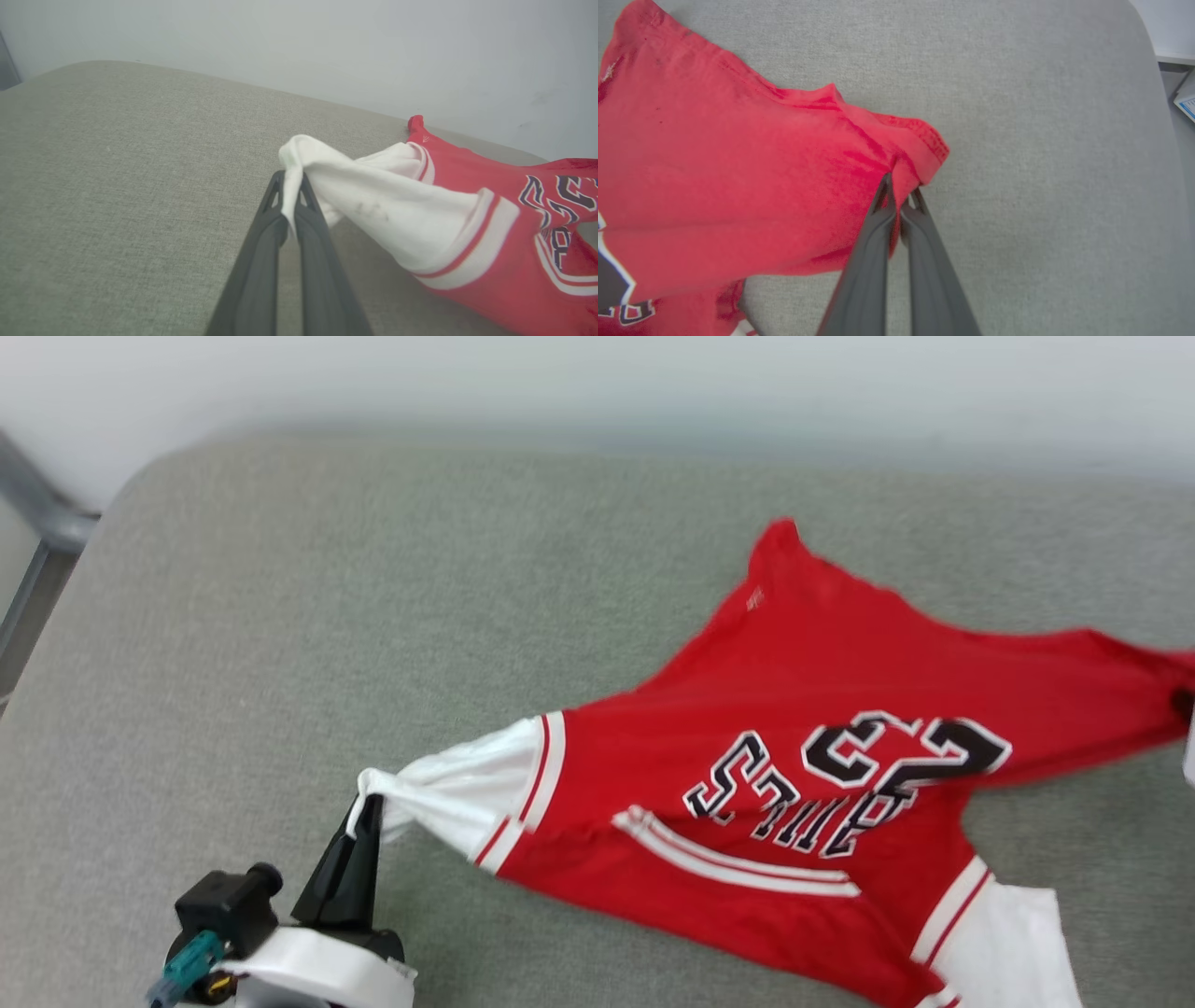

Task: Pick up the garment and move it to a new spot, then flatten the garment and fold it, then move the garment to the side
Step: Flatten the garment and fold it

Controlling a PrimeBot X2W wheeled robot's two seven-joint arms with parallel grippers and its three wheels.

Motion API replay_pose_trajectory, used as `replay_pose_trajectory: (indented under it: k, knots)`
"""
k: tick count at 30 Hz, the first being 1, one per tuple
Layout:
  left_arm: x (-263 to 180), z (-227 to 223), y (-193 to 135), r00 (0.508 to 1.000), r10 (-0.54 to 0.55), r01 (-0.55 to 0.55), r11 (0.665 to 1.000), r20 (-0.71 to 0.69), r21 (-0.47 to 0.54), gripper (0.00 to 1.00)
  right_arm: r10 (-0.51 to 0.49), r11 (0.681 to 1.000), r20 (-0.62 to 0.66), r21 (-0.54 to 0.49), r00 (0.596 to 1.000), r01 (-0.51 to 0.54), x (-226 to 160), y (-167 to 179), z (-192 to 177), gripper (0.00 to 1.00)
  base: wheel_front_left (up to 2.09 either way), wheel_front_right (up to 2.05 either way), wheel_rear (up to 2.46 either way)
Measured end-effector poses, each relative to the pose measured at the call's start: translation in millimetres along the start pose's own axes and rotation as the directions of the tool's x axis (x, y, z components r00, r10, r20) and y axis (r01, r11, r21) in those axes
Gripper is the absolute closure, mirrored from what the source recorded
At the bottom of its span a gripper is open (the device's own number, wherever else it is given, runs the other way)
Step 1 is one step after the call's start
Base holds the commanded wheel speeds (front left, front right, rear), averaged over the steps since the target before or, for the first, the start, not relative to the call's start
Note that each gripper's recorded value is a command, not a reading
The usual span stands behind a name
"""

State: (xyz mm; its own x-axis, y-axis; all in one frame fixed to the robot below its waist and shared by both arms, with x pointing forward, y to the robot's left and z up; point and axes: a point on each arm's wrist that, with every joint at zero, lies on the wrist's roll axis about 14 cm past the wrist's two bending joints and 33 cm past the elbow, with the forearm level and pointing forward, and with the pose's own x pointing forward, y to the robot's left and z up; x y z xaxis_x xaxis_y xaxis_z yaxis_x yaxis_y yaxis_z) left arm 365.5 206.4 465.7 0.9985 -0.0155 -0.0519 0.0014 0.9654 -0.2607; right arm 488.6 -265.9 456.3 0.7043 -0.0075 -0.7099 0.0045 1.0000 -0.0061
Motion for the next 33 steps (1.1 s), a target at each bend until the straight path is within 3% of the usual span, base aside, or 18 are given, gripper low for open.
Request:
replay_pose_trajectory:
  k: [1,7,13,20,22,23,24,29,33]
  knots:
    - [-5.6,1.3,-2.6,1.0,-0.009,0.009,1.0,-0.003,-0.007,1.0,-0.03,0.998,0.027,0.048,0.999,0.029,-27.5,-19.4,-25.1,1.0,0.0,0.0,0.0]
    - [-11.2,-3.2,-9.4,0.999,-0.036,0.035,0.999,-0.032,-0.017,1.0,-0.062,0.983,0.003,0.176,0.998,0.06,-70.7,-32.2,-96.4,1.0,0.0,0.0,0.0]
    - [-15.5,-12.1,-12.1,0.997,-0.044,0.042,0.999,-0.066,-0.031,1.0,-0.068,0.946,-0.076,0.312,0.995,0.088,-100.0,-21.8,-172.9,1.0,0.0,0.0,0.0]
    - [-22.8,-19.3,-12.0,0.994,-0.045,0.041,0.998,-0.097,-0.037,1.0,-0.055,0.912,-0.169,0.393,0.984,0.118,-118.5,-11.0,-240.2,1.0,0.0,0.0,0.0]
    - [-24.3,-20.9,-11.0,0.993,-0.045,0.041,0.999,-0.107,-0.032,1.0,-0.013,0.887,-0.158,0.454,0.987,0.085,-115.3,-1.7,-251.3,0.84,0.0,0.0,0.0]
    - [-24.7,-21.1,-11.2,0.993,-0.045,0.042,0.999,-0.108,-0.032,1.0,-0.005,0.882,-0.156,0.465,0.988,0.077,-113.8,2.1,-256.6,0.61,0.0,0.0,0.0]
    - [-25.1,-21.1,-11.7,0.993,-0.047,0.043,0.999,-0.108,-0.033,1.0,0.005,0.871,-0.136,0.487,0.991,0.063,-111.9,6.1,-258.1,0.0,0.0,0.0,0.0]
    - [-26.7,-21.0,-14.9,0.992,-0.056,0.052,0.998,-0.11,-0.039,1.0,-0.05,0.855,0.009,0.518,0.999,0.038,-106.2,3.0,-242.7,0.0,0.0,0.0,0.0]
    - [-28.1,-21.6,-16.8,0.992,-0.06,0.056,0.998,-0.113,-0.042,1.0,-0.132,0.861,0.193,0.508,0.972,0.016,-104.6,-7.6,-205.0,0.0,0.0,0.0,0.0]
